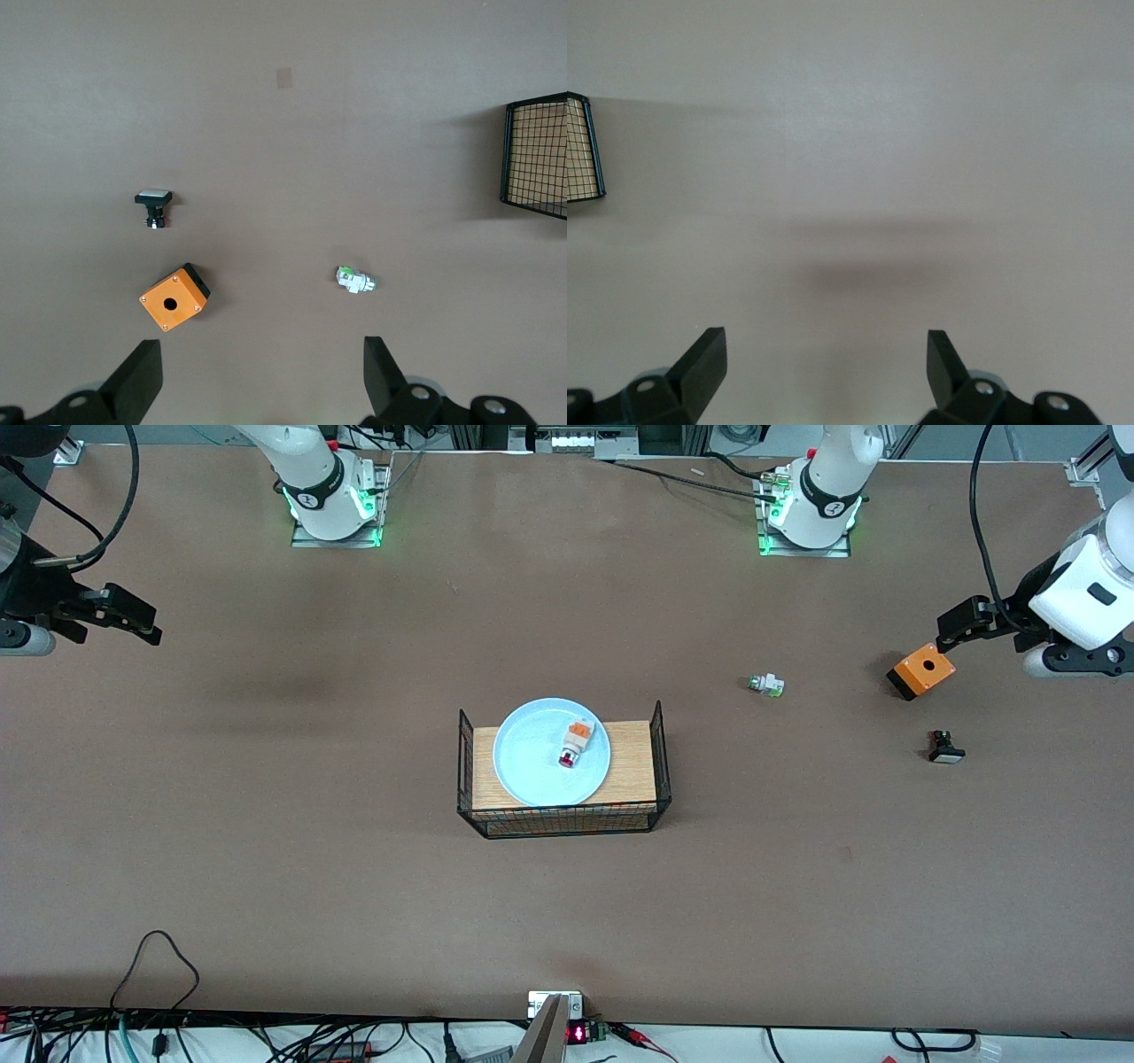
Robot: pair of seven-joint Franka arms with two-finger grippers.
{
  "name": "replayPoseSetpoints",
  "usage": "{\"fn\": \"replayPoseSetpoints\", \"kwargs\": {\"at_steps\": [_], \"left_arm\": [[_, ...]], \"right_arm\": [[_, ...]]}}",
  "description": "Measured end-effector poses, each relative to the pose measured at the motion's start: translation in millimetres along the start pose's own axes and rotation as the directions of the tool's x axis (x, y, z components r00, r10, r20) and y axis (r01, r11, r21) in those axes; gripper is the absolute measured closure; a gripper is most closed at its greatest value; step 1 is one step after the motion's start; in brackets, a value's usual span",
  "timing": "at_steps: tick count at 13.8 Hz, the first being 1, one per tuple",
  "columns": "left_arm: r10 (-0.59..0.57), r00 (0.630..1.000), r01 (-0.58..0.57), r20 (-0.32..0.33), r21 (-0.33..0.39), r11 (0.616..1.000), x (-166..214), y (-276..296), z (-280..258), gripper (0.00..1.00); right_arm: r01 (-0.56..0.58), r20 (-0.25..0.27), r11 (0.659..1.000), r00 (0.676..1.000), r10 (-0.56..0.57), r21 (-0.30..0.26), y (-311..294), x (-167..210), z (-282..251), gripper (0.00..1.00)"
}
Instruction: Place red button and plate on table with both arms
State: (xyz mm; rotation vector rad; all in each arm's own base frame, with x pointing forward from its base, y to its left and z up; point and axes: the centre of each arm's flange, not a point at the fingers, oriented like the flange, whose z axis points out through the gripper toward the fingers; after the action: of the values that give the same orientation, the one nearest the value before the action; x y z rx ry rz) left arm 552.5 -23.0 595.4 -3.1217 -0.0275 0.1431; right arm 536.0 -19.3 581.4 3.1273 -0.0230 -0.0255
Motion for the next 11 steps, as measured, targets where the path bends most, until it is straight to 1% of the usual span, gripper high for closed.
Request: {"fn": "replayPoseSetpoints", "kwargs": {"at_steps": [6, 8, 10, 11], "left_arm": [[0.004, 1.000, -0.004, -0.001, 0.000, 1.000, -0.1, 1.1, -0.9, 0.00], [0.012, 1.000, -0.012, 0.011, 0.000, 1.000, -1.7, 5.5, 0.1, 0.00], [0.048, 0.998, -0.047, 0.033, -0.016, 0.999, -5.7, 26.5, 1.4, 0.00], [0.079, 0.996, -0.078, 0.039, -0.033, 0.996, -8.0, 48.3, 1.7, 0.00]], "right_arm": [[-0.002, 0.003, 1.000, 1.000, 0.002, 0.000, 0.3, -0.4, -0.8, 0.00], [-0.002, 0.002, 1.000, 1.000, 0.002, 0.000, 0.2, -0.4, -1.4, 0.00], [-0.002, 0.001, 1.000, 1.000, 0.002, 0.000, 0.3, -0.3, -1.5, 0.00], [-0.002, 0.001, 1.000, 1.000, 0.002, 0.000, 0.3, -0.3, -1.7, 0.00]]}}
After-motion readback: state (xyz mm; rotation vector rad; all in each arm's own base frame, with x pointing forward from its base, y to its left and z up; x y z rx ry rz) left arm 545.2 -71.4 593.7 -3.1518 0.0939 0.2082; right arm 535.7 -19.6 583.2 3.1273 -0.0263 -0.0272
